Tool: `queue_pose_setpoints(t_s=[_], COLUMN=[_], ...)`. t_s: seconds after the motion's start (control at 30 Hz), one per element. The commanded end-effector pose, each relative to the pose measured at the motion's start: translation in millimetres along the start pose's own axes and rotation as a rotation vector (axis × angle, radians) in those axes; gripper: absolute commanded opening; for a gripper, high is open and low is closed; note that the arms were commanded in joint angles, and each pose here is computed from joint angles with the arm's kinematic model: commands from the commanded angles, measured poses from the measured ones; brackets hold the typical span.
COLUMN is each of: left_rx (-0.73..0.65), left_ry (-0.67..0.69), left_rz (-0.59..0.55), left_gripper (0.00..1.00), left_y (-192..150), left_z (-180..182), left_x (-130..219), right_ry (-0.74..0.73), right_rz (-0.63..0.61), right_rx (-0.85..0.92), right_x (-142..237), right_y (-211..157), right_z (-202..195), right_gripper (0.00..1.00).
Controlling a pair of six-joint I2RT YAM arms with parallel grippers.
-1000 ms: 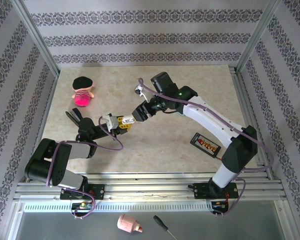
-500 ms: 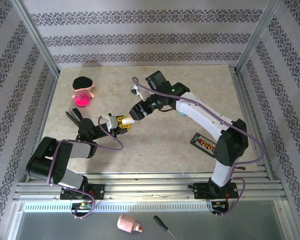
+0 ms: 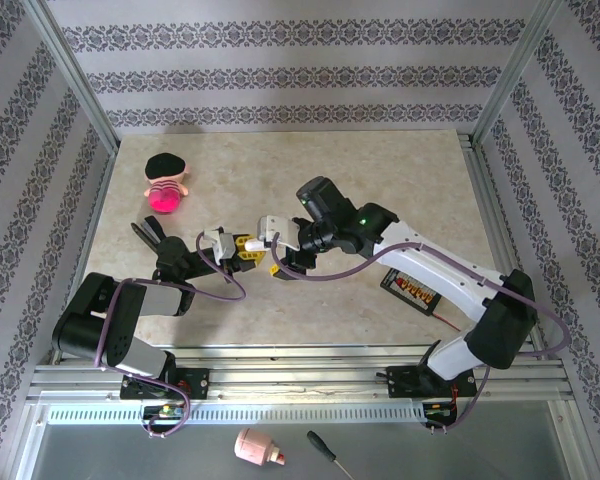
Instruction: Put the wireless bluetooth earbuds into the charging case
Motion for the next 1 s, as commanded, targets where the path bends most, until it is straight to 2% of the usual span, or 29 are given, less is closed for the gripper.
queue_pose_setpoints(t_s=[0.0,0.13,0.3,0.5,0.77,0.83,0.93,0.97], left_rx=[-0.023,-0.010,-0.015,-0.014,-0.009,-0.008,0.005,0.014], left_ry=[-0.078,-0.103,-0.102,-0.102,-0.101,-0.099,-0.077,-0.060], left_rz=[-0.037,-0.037,-0.039,-0.040,-0.042,-0.042,-0.039,-0.037], left_gripper=[0.00,0.00,0.00,0.00,0.00,0.00,0.19,0.30], left_y=[6.7,5.9,7.0,7.1,8.7,8.6,8.2,8.0], left_z=[-5.8,-7.4,-7.6,-7.3,-7.1,-6.5,-3.8,-2.0], left_x=[-2.5,-3.5,-3.7,-3.7,-3.8,-3.9,-4.4,-4.6], right_ry=[-0.018,-0.005,0.037,0.075,0.088,0.075,0.039,0.022], right_rz=[-0.010,-0.010,-0.010,0.045,0.062,0.062,0.054,0.046], right_rx=[0.161,0.175,0.167,0.125,0.103,0.098,0.066,0.043], right_x=[-1.3,-8.0,-16.5,-27.0,-31.9,-30.9,-28.3,-26.6], right_y=[5.8,9.2,10.6,3.2,-2.4,-2.0,-3.2,-3.4], right_z=[-8.9,-12.8,-13.6,-17.9,-22.1,-24.0,-29.1,-31.5], right_gripper=[0.66,0.63,0.54,0.48,0.26,0.24,0.20,0.18])
Point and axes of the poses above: each hand's point on the last joint's axis, 136 mm out from that joint toward the fingers, its own x axis back along the fingers, its own z axis along the line the jaws close on, y = z × x, the point moved 6 cm from there along x, back along the fingers, and after that the axes turned 7 degrees about -x, right-handed, at the moved point
